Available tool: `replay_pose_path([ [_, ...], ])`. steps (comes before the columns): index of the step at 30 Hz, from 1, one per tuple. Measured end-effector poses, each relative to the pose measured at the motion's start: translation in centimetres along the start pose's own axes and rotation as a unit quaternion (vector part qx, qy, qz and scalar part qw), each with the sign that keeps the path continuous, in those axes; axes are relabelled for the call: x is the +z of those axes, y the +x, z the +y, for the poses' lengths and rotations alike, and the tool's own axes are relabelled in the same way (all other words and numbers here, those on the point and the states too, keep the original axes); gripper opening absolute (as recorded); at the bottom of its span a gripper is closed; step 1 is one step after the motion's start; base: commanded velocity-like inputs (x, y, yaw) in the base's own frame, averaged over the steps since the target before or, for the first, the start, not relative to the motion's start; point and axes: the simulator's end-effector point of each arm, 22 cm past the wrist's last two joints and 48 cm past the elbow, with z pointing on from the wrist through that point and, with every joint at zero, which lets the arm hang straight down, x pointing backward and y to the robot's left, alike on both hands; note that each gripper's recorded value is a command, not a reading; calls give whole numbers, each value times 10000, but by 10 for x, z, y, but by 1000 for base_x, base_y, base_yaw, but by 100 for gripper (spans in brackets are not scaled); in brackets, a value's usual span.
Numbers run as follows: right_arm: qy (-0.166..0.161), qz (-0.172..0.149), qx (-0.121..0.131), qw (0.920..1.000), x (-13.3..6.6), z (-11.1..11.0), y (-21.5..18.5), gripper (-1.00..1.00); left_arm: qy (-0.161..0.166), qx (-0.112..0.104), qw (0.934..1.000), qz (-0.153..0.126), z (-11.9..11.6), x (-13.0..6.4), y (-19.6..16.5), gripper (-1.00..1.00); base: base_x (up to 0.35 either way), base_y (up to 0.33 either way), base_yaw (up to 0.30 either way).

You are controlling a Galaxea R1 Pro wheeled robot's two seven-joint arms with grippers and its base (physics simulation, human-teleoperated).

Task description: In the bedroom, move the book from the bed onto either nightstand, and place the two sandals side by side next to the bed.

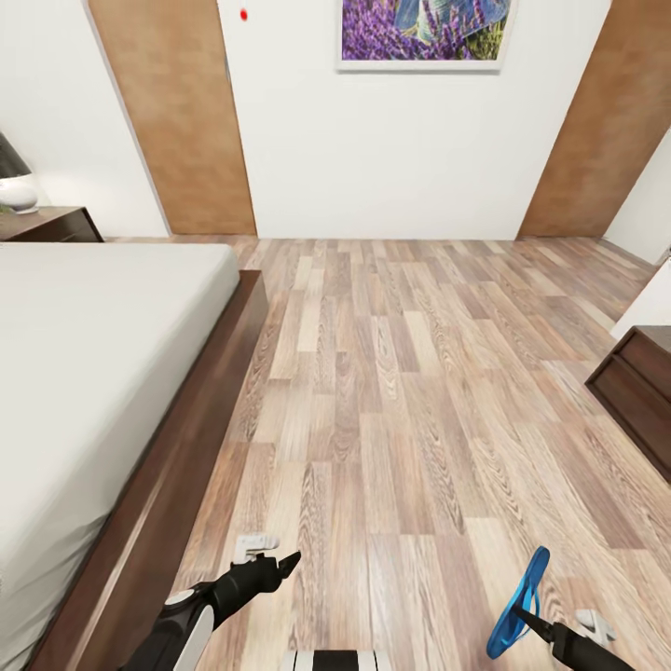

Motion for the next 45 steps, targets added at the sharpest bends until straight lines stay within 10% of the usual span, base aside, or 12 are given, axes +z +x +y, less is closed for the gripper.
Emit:
replay_pose_path([
  [39,-354,-560,-332,9972,-18,45,-49,-100,112,325,9977,-590,-29,-33,-56,100,0,0,0],
  [45,590,-569,-382,9959,-17,11,-52,-100,-208,372,9962,-755,-18,-38,-63,100,0,0,0],
])
